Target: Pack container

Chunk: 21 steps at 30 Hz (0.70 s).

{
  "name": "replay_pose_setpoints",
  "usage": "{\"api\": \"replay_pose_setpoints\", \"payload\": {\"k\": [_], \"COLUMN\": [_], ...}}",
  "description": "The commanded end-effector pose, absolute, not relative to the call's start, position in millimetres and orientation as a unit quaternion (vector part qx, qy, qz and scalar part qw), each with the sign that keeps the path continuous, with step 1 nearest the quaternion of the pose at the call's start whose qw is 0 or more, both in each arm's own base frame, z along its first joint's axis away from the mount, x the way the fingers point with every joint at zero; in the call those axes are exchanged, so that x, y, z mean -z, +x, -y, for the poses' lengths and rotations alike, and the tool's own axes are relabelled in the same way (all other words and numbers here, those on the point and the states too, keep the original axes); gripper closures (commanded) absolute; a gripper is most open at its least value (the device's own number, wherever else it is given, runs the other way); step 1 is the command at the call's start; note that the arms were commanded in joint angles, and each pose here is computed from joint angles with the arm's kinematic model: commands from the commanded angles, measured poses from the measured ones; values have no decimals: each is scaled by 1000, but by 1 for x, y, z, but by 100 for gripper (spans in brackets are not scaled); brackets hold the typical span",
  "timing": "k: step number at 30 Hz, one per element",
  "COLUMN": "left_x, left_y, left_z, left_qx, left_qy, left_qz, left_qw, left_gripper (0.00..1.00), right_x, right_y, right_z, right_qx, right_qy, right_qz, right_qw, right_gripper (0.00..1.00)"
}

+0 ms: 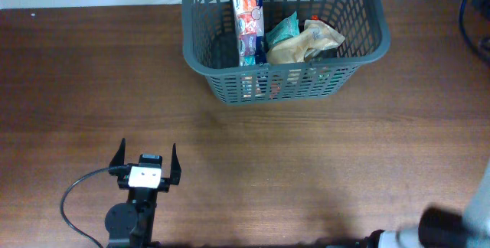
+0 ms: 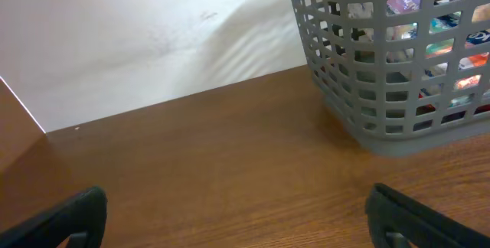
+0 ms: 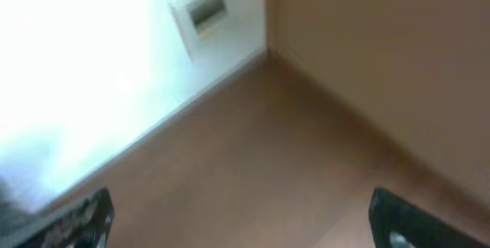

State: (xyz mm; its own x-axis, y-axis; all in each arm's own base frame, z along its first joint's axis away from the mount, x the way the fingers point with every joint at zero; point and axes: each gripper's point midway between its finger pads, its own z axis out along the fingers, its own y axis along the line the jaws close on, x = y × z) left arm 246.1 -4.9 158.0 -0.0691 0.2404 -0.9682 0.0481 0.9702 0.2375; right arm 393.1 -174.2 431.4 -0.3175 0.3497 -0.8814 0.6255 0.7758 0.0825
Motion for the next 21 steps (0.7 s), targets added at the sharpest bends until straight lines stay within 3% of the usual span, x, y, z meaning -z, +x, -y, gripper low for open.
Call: {"api": "replay_pose_setpoints", "payload": {"k": [1,10,21], "left_x": [-157,-157,-157], "left_y": [246,246,246], "left_z": [3,3,3], "left_qx": [-75,-75,-75], "left_qy": [96,96,96], "left_qz": [-728,-728,-728], "left_qw": [675,675,675], "left_gripper": [1,1,1], "right_x": [-449,-458,-395], "right_y": [368,284,216], "right_z": [147,66,13], "right_qx": [163,68,-19], "right_qy": [238,155,74], "right_qz": [-794,-710,-676], "right_qw": [535,683,733], "right_gripper": [1,1,1]}}
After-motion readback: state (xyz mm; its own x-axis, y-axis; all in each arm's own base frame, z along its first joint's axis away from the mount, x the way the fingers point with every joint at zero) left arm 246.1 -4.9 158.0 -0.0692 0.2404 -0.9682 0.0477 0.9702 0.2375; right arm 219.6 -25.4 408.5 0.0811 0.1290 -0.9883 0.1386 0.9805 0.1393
